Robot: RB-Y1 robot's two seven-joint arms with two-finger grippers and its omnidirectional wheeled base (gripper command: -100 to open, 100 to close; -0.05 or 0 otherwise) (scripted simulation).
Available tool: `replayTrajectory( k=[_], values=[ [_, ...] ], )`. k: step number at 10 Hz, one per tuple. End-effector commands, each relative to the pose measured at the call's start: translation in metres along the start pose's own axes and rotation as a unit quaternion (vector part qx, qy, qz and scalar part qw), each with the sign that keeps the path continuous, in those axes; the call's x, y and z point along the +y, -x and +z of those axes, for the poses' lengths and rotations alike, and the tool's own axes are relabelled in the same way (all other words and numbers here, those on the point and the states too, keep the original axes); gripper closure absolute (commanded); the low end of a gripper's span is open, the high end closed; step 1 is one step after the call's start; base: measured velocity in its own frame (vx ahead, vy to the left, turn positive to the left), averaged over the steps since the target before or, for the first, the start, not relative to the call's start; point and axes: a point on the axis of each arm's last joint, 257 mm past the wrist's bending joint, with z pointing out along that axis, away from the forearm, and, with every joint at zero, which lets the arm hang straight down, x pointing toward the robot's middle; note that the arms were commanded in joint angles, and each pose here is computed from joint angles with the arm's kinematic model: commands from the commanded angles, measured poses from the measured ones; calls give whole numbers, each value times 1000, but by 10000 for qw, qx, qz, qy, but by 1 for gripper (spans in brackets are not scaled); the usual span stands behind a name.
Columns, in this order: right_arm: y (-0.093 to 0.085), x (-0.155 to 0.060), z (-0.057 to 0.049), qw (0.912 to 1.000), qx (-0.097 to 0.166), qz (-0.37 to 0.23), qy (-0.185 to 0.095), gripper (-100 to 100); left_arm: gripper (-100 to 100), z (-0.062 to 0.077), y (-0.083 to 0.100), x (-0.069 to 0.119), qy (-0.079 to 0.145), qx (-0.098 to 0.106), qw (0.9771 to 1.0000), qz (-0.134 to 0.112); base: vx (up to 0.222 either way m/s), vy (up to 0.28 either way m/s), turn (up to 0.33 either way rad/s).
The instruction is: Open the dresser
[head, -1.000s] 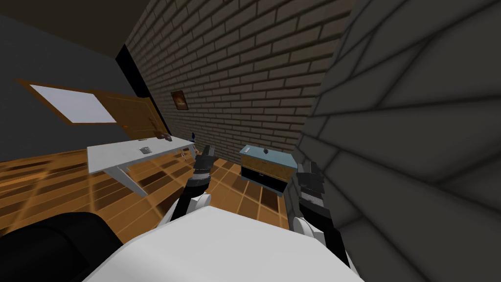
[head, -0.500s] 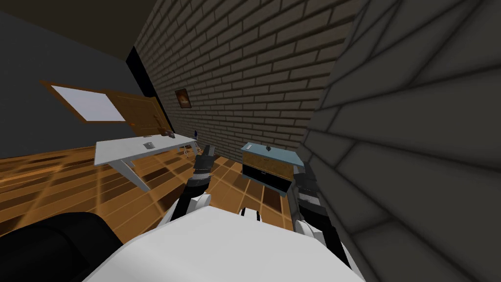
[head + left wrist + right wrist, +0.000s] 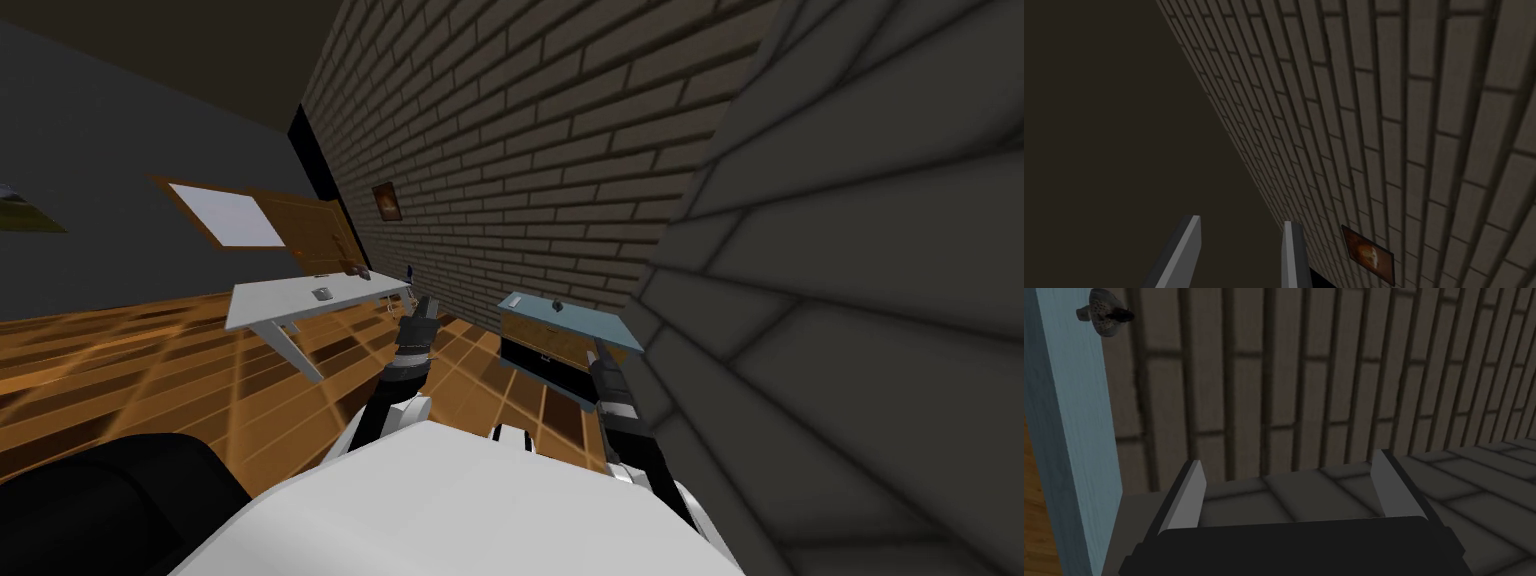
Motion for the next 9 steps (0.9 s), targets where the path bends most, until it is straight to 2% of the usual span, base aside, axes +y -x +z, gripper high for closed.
replayTrajectory(
  k=[1,2,3,4,5,6,7,8,9],
  values=[
    [-10,-32,-5,9982,231,-296,-474,-100,0,0,0,0,0,0,10000,0,47,21,79],
    [-19,-56,-13,9944,434,-568,-784,-100,0,0,0,0,0,0,10000,0,55,26,127],
    [-18,-62,-14,9934,432,-572,-898,-100,0,0,0,0,0,0,10000,0,50,17,76],
    [-25,-87,-23,9869,628,-847,-1217,-100,0,0,0,0,0,0,10000,0,61,20,185],
    [-25,-94,-25,9851,632,-869,-1343,-100,0,0,0,0,0,0,10000,0,61,18,84],
    [-31,-119,-37,9765,826,-1124,-1641,-100,0,0,0,0,0,0,10000,0,76,21,146],
    [-29,-127,-40,9730,829,-1184,-1799,-100,0,0,0,0,0,0,10000,0,69,11,79],
    [-34,-149,-52,9624,1005,-1431,-2081,-100,0,0,0,0,0,0,10000,0,80,18,152],
    [-32,-160,-58,9567,1020,-1517,-2267,-100,0,0,0,0,0,0,10000,0,58,17,105]
  ],
)
